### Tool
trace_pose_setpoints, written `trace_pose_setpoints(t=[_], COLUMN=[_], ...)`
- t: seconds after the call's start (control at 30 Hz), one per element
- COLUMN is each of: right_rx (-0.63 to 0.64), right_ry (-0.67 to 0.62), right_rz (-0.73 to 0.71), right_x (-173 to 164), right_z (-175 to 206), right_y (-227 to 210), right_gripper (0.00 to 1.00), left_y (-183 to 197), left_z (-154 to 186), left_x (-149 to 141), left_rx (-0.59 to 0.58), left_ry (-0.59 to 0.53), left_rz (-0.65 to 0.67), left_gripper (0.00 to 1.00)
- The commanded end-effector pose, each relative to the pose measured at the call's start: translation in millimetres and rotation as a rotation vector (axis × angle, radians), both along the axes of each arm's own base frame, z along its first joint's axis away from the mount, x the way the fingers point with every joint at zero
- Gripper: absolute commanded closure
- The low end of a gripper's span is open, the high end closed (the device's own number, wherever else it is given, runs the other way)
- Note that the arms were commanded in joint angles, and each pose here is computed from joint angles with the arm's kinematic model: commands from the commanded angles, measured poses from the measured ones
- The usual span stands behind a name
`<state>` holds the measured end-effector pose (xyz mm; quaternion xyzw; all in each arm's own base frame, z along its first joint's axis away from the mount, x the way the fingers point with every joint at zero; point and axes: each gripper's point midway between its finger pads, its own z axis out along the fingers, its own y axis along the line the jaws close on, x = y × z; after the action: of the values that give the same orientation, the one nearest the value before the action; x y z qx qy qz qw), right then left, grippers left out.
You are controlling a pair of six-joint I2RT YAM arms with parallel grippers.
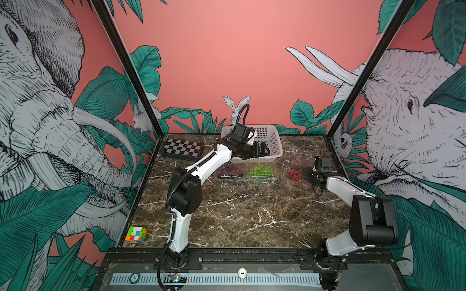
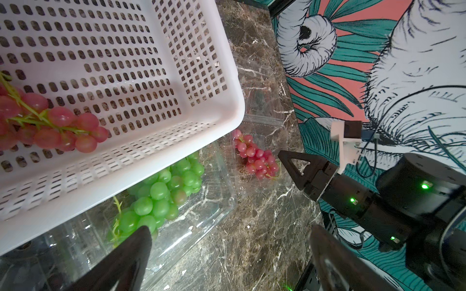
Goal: Pack grapes into containers
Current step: Place the grape into the packing box.
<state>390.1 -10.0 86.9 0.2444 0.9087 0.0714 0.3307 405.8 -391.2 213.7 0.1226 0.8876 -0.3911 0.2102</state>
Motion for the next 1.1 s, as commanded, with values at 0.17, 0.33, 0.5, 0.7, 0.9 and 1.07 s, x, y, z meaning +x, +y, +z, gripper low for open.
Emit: trace_pose_setpoints(t=[0.17,0.33,0.5,0.7,0.9,1.07], right_rx=[-0.038,-0.042,-0.034,-0.041,-0.023,0.008], right_ry=[-0.099,-0.128,-0.153,-0.216,-0.315,-0.353], right_rz=[0.040,0.059,0.078,0.125,0.272,0.497], right_x=[6.8,9.1,12.0,16.8,33.1,60.2], right_z=[41.8,55.8,73.0,98.5,133.2,151.4], right_y=[-0.8,1.5,5.7,21.1,78.5,167.1], right_gripper=[0.39,0.29,0.16,0.01,0.02,0.02], left_y=[-1.5,2.4,8.2,25.6,67.6,109.3], left_z=[11.2,16.5,22.2,27.8,37.2,32.9], left_x=[0.3,0.4,2.5,12.6,32.2,52.0], left_rx=[0.008,0.026,0.054,0.071,0.095,0.115], left_ry=[-0.020,-0.043,-0.070,-0.087,-0.116,-0.101], left_rz=[-0.002,0.000,-0.002,0.028,0.112,0.194], left_gripper=[0.01,0.01,0.01,0.01,0.01,0.01])
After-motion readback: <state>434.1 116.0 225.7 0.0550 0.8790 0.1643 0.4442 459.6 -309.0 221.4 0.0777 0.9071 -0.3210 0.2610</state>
